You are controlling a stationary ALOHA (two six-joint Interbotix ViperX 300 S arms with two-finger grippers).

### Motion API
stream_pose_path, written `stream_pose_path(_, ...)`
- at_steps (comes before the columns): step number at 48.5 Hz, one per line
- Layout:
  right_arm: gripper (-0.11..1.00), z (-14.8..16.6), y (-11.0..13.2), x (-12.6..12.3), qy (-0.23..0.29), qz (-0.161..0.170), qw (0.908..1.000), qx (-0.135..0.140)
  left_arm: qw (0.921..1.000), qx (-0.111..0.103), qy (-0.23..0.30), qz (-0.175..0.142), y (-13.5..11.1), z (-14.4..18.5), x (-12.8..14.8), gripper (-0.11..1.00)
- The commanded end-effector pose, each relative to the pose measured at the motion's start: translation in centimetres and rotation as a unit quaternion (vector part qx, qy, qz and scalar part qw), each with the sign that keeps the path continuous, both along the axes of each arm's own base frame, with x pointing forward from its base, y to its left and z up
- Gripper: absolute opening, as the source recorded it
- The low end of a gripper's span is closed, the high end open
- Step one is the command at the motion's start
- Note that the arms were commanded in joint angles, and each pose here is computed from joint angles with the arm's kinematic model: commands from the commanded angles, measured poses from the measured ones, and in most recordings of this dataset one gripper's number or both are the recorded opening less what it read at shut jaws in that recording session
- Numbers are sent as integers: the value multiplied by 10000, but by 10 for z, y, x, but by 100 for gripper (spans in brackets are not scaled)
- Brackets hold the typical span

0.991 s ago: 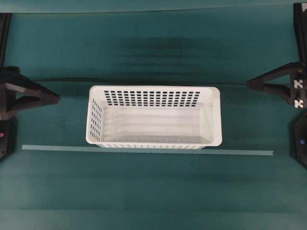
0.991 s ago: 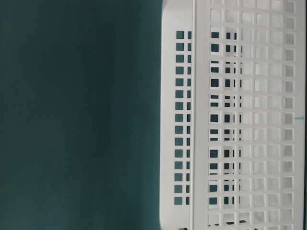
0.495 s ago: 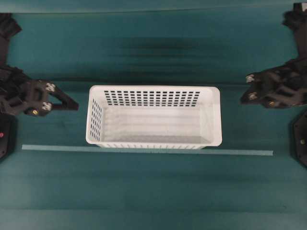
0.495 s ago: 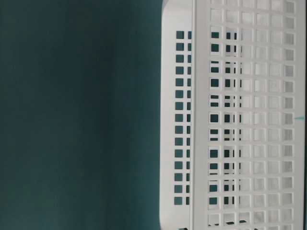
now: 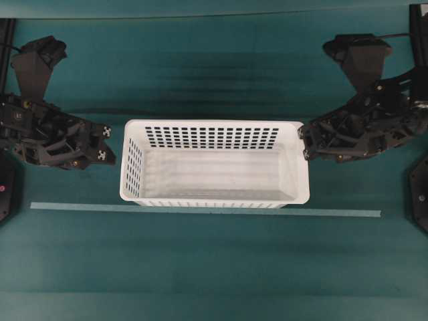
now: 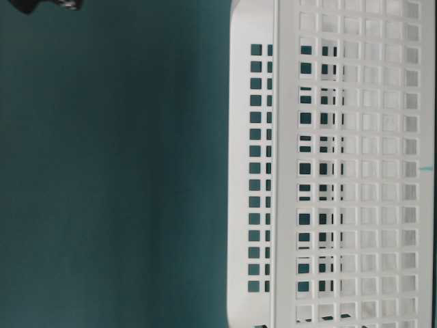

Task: Lift the white basket with both hands.
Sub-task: 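Move both grippers inward toward the basket's left and right short rims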

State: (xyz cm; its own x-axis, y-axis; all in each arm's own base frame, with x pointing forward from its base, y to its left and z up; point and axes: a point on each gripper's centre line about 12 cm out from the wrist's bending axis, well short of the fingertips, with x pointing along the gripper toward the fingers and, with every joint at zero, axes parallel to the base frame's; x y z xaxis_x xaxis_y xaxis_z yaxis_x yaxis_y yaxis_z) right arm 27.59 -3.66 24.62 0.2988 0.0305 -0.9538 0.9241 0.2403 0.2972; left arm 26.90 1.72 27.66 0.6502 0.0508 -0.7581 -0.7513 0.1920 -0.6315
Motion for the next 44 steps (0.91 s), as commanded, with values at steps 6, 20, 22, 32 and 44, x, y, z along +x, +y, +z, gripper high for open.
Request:
stream_pose_path(6,2,-1,-2,11,-208,16,9998,-68,9997,-2,223,40,2,1,1,-5)
stream_pose_path(20,17,-2,-4,14,-335,-28,9994,-89,9997,-3,238,1,0,-1,-1,-3)
stream_pose_path(22,22,-2,-5,14,-342,-44,9994,-88,9997,-3,245,1,0,-2,-1,-2)
stream_pose_path(32,70,-8,-5,15,-226,-120,9997,-17,9997,-3,245,-7,-1,-3,-1,20)
stream_pose_path(44,94,-21,-6,19,-2,-415,9990,135,9986,-240,396,273,-1,-15,1,89)
